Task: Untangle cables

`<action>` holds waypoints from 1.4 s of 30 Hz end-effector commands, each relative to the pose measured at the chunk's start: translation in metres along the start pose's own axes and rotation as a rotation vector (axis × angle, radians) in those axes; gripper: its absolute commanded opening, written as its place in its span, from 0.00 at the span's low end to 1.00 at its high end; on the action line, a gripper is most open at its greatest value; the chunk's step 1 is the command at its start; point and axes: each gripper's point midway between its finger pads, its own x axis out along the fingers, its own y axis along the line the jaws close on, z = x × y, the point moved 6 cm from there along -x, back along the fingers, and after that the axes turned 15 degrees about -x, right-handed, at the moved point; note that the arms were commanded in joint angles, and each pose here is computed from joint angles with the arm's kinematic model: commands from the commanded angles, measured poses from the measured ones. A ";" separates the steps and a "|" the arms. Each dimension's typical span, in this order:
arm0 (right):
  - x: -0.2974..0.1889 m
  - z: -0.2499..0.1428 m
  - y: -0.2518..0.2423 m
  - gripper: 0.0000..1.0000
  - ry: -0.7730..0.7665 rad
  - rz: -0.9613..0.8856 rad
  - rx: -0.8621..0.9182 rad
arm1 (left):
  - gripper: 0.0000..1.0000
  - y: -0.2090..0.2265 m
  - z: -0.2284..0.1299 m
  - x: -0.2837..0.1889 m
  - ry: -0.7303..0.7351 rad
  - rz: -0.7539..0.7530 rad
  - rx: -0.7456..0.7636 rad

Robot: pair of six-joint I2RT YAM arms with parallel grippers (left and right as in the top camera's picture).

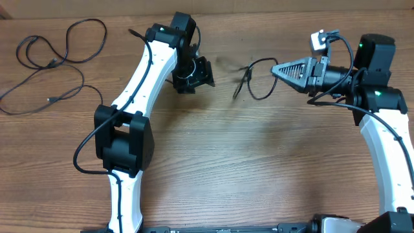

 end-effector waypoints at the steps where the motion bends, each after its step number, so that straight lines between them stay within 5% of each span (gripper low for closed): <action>1: 0.003 -0.005 0.016 0.04 0.034 0.053 -0.015 | 0.77 -0.014 -0.011 0.001 0.087 -0.112 0.104; 4: 0.008 -0.006 0.016 0.04 0.040 0.042 -0.017 | 0.86 -0.015 -0.012 0.000 0.099 -0.121 0.102; 18: 0.048 -0.024 0.027 0.04 0.130 0.041 -0.043 | 0.89 -0.038 -0.027 -0.008 0.230 -0.343 0.198; 28: 0.049 -0.013 0.012 0.04 0.055 -0.099 -0.099 | 0.72 -0.028 -0.060 -0.008 0.367 -0.313 0.300; 37: 0.049 -0.008 0.015 0.04 0.034 -0.089 -0.086 | 0.67 -0.028 -0.072 -0.002 0.386 -0.253 0.314; 42: 0.050 0.003 0.022 0.04 -0.002 -0.067 -0.230 | 0.64 -0.031 -0.084 0.001 0.415 -0.233 0.334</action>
